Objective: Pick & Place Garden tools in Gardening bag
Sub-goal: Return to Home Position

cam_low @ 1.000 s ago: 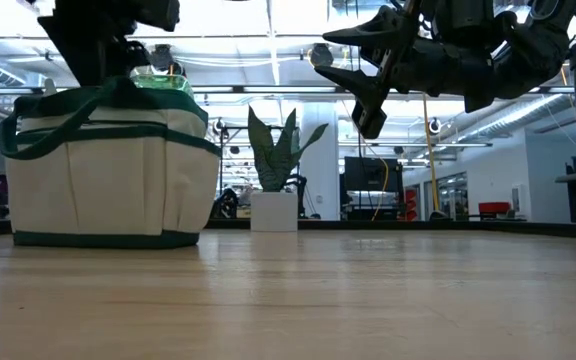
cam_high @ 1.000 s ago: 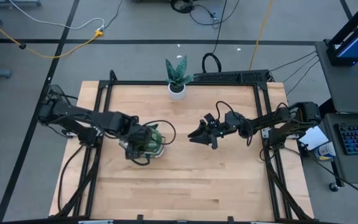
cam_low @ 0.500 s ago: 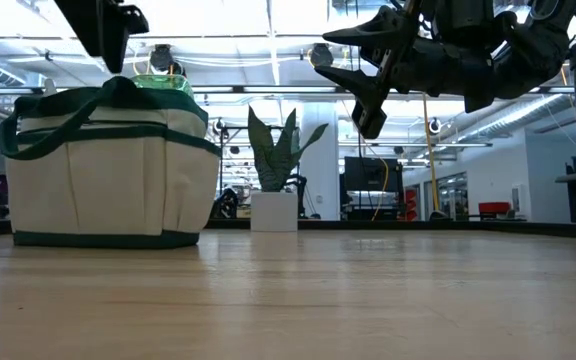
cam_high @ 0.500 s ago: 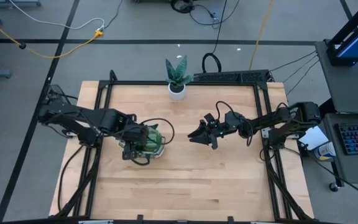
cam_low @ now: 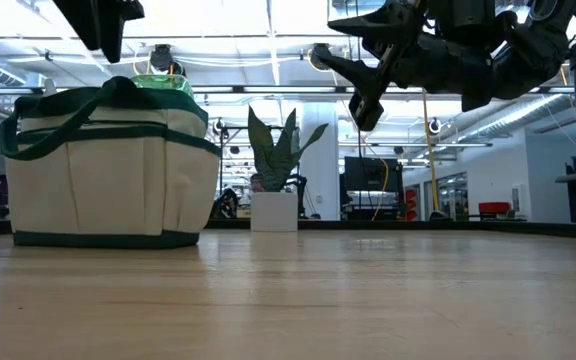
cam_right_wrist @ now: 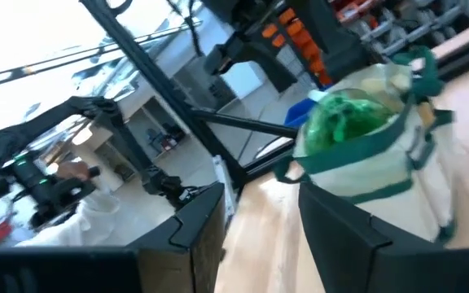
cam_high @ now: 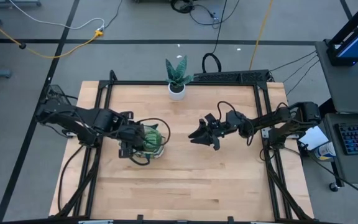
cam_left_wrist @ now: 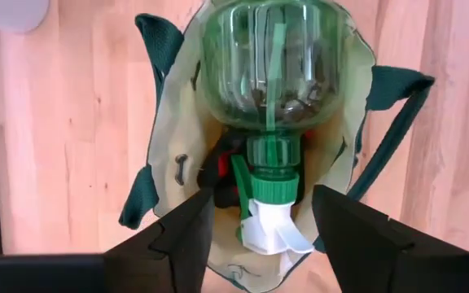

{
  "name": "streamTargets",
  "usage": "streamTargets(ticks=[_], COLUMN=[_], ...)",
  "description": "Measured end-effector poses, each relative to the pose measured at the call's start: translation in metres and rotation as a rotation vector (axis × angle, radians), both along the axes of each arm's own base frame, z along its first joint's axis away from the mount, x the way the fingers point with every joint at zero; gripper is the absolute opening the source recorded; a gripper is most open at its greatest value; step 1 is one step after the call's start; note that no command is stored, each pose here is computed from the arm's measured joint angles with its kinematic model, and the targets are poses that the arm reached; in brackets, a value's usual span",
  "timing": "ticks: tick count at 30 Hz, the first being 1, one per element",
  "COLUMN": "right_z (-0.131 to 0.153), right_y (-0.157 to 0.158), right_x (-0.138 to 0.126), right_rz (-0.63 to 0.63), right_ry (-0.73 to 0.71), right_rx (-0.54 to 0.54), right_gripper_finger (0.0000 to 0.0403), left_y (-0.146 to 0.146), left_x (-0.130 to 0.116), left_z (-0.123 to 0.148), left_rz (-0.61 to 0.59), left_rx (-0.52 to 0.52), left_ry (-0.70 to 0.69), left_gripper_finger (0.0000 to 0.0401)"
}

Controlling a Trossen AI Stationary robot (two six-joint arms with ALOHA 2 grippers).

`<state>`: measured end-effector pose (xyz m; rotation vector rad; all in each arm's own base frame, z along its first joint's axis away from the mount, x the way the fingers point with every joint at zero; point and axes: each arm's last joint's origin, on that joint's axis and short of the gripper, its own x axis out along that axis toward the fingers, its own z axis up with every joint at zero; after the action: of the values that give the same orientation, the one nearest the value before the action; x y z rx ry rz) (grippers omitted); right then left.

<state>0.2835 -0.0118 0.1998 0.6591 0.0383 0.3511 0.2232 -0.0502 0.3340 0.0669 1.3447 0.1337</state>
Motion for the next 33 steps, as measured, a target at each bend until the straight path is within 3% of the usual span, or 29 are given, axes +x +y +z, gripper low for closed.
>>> streamTargets(ticks=[8,14,19,33], right_z=[0.004,0.004,0.005,0.029], right_y=[-0.006,-0.013,-0.019,-0.028], right_x=[-0.001,-0.002,-0.003,-0.014], right_rz=[0.005,-0.025,0.008,0.062], right_ry=[-0.051,-0.058,-0.072,-0.238], right_rx=[-0.023,-0.05,-0.06,-0.115], right_gripper_finger=[0.0099,0.0041,0.0003,0.0001], left_y=[0.002,0.008,0.015,0.033], left_x=[-0.009,-0.025,-0.046,-0.103], left_z=[0.008,0.021,0.036,0.069], left_rz=[-0.005,0.015,0.077,0.13], left_rx=[0.0,0.059,0.082,0.126], left_ry=[-0.038,-0.119,-0.224,-0.518], left_gripper_finger=[0.0103,0.0009,0.0017,0.0005])
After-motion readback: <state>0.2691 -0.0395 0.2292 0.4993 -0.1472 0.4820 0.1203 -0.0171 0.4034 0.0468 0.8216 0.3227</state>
